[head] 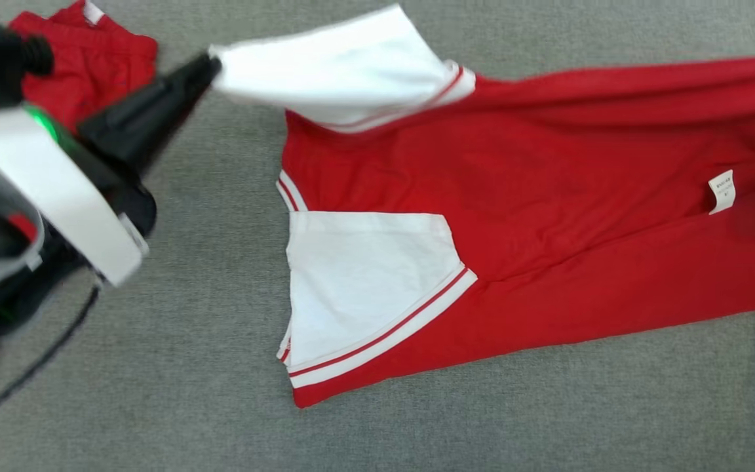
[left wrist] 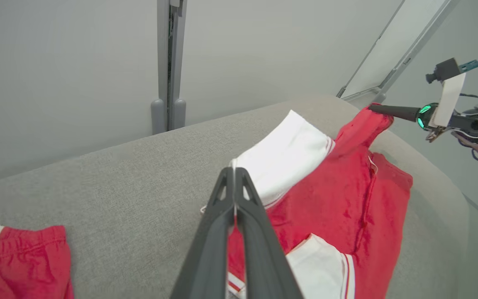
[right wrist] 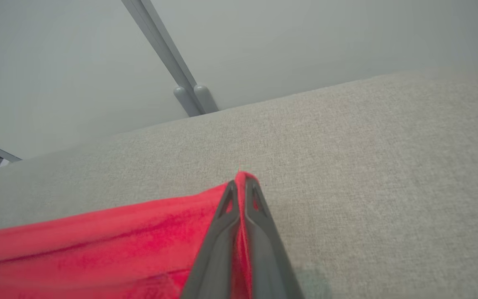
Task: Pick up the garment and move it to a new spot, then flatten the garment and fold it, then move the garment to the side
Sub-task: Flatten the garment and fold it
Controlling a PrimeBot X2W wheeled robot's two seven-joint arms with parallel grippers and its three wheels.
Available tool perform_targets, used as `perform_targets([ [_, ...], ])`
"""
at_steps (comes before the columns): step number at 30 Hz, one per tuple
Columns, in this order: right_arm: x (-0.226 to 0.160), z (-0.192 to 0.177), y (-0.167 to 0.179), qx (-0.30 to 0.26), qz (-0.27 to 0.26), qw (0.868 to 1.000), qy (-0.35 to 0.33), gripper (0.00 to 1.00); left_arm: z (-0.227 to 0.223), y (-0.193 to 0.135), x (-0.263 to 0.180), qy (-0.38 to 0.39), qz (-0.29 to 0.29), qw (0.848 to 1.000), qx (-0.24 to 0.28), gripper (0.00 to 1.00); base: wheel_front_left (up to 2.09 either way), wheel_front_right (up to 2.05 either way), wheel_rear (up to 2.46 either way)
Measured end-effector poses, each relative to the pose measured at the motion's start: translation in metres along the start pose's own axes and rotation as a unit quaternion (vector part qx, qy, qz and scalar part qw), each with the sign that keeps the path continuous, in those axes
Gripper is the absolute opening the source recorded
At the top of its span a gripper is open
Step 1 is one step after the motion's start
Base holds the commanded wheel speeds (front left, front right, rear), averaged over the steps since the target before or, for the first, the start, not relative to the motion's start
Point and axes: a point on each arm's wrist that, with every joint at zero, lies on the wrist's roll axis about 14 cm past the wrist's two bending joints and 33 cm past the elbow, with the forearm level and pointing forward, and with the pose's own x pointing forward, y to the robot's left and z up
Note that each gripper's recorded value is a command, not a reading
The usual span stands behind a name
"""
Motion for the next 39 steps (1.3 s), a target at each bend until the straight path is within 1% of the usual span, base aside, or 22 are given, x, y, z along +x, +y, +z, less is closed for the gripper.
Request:
perform_targets([
  [2,-0.005,-0.011,0.002,0.007,0.005,1.0,0.011,0.0,-0.008,-0.009,-0.013,0.001,0.001,1.0,-0.011,0.0,0.0,0.0,0.0],
  [6,-0.016,-0.018,0.0,0.008,0.006,1.0,0.013,0.0,-0.021,-0.028,-0.033,-0.001,0.003,0.999,-0.032,0.0,0.0,0.0,0.0],
  [10,-0.025,-0.037,-0.005,0.014,0.0,0.999,0.031,0.0,-0.045,-0.047,-0.048,0.015,0.002,0.997,-0.069,0.0,0.0,0.0,0.0],
  [13,-0.031,-0.052,-0.012,0.017,-0.011,0.999,0.043,0.0,-0.064,-0.055,-0.056,0.023,0.009,0.994,-0.106,0.0,0.0,0.0,0.0],
  [16,-0.036,-0.069,-0.015,0.03,-0.018,0.998,0.057,0.0,-0.091,-0.063,-0.062,0.033,0.019,0.987,-0.159,0.0,0.0,0.0,0.0],
  [19,-0.04,-0.088,-0.016,0.045,-0.022,0.996,0.072,0.0,-0.115,-0.064,-0.066,0.042,0.037,0.979,-0.196,0.0,0.0,0.0,0.0],
  [23,-0.045,-0.107,-0.014,0.057,-0.025,0.994,0.085,0.0,-0.143,-0.056,-0.065,0.043,0.07,0.978,-0.192,0.0,0.0,0.0,0.0],
  [24,-0.046,-0.108,-0.014,0.057,-0.026,0.994,0.084,0.22,-0.147,-0.057,-0.064,0.041,0.073,0.977,-0.194,0.0,0.0,0.0,0.0],
  [25,-0.046,-0.108,-0.012,0.058,-0.025,0.995,0.08,0.73,-0.152,-0.057,-0.065,0.044,0.078,0.977,-0.192,0.03,0.0,0.0,0.0],
  [26,-0.048,-0.106,-0.01,0.058,-0.022,0.996,0.07,1.0,-0.155,-0.056,-0.065,0.04,0.084,0.977,-0.19,0.32,0.0,0.0,0.0],
  [27,-0.05,-0.105,-0.007,0.058,-0.02,0.996,0.063,1.0,-0.156,-0.055,-0.065,0.034,0.091,0.977,-0.191,0.75,0.0,0.0,0.0],
  [28,-0.054,-0.104,-0.006,0.055,-0.018,0.997,0.055,1.0,-0.154,-0.056,-0.065,0.024,0.095,0.977,-0.187,1.0,0.0,0.0,0.0],
  [30,-0.064,-0.098,-0.007,0.05,-0.02,0.998,0.03,1.0,-0.152,-0.056,-0.067,0.002,0.111,0.977,-0.181,1.0,0.0,0.0,0.0],
  [32,-0.076,-0.092,-0.006,0.034,-0.02,0.999,0.004,1.0,-0.147,-0.053,-0.074,-0.021,0.134,0.979,-0.154,1.0,0.0,0.0,0.0],
  [35,-0.095,-0.092,0.006,0.031,-0.009,0.999,-0.027,1.0,-0.135,-0.045,-0.085,-0.059,0.182,0.975,-0.115,1.0,0.0,0.0,0.0],
  [37,-0.107,-0.095,0.013,0.03,-0.003,0.999,-0.041,1.0,-0.125,-0.041,-0.094,-0.085,0.217,0.968,-0.098,1.0,0.0,0.0,0.0],
  [38,-0.112,-0.098,0.018,0.032,0.0,0.998,-0.047,1.0,-0.116,-0.04,-0.097,-0.108,0.233,0.962,-0.097,1.0,0.0,0.0,0.0],
  [39,-0.116,-0.101,0.024,0.036,0.005,0.998,-0.052,1.0,-0.105,-0.037,-0.102,-0.133,0.251,0.955,-0.081,1.0,0.0,0.0,0.0],
])
